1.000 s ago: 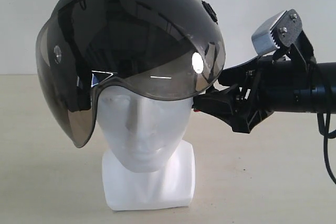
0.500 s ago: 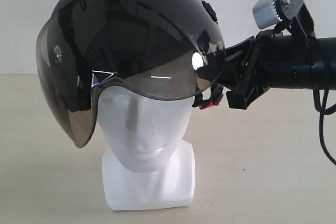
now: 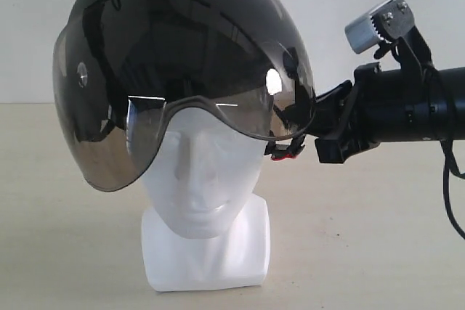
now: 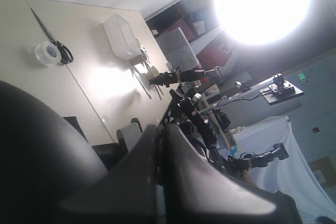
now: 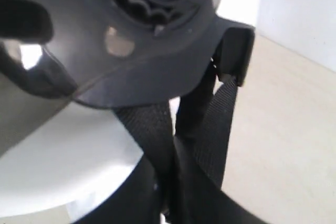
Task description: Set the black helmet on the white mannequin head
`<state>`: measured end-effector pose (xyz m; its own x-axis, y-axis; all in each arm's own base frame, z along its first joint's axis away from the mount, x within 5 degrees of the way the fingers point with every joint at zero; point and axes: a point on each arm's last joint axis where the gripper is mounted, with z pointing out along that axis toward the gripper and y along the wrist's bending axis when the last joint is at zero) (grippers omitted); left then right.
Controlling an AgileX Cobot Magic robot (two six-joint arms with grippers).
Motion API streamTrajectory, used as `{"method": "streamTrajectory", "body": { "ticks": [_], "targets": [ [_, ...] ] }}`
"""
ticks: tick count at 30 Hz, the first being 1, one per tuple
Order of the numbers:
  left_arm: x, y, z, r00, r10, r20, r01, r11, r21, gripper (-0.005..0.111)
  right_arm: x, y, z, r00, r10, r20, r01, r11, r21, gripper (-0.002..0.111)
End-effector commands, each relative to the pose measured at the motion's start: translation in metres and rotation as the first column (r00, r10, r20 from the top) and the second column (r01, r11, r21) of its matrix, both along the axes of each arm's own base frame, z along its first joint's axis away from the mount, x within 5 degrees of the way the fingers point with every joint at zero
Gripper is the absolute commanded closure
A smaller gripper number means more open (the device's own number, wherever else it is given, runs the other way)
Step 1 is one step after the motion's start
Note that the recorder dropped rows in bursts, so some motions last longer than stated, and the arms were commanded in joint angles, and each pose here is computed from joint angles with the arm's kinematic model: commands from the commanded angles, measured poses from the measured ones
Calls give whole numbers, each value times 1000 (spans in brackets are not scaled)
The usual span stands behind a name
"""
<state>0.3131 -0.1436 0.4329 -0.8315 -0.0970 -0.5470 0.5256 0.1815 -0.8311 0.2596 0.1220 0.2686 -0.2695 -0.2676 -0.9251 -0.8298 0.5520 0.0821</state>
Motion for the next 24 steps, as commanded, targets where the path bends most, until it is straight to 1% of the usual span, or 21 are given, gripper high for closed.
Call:
{"method": "streamTrajectory", "body": {
  "ticks": [1,8,13,20,23,24],
  "targets": [
    [-4,-1,7,1000,-10,14,11,999,-31,102,-1,-6,-14,997,-61,-41,58,996,-69,108],
    [-4,-1,7,1000,-11,12,11,999,-39,102,-2,-9,-19,996,-70,-61,61,990,-128,108],
    [-4,-1,7,1000,-10,6,11,999,-40,102,-1,-13,-23,994,-92,-62,78,977,-198,108],
    [-4,-1,7,1000,-10,-2,10,999,-41,102,0,-13,-22,996,-83,-40,73,977,-200,108],
    [-4,-1,7,1000,-10,-2,10,999,-41,102,1,-8,-12,997,-52,-62,42,989,-144,108],
    [-4,-1,7,1000,-10,-2,10,999,-41,102,1,-8,-11,996,-57,-74,47,990,-136,106]
  ]
}}
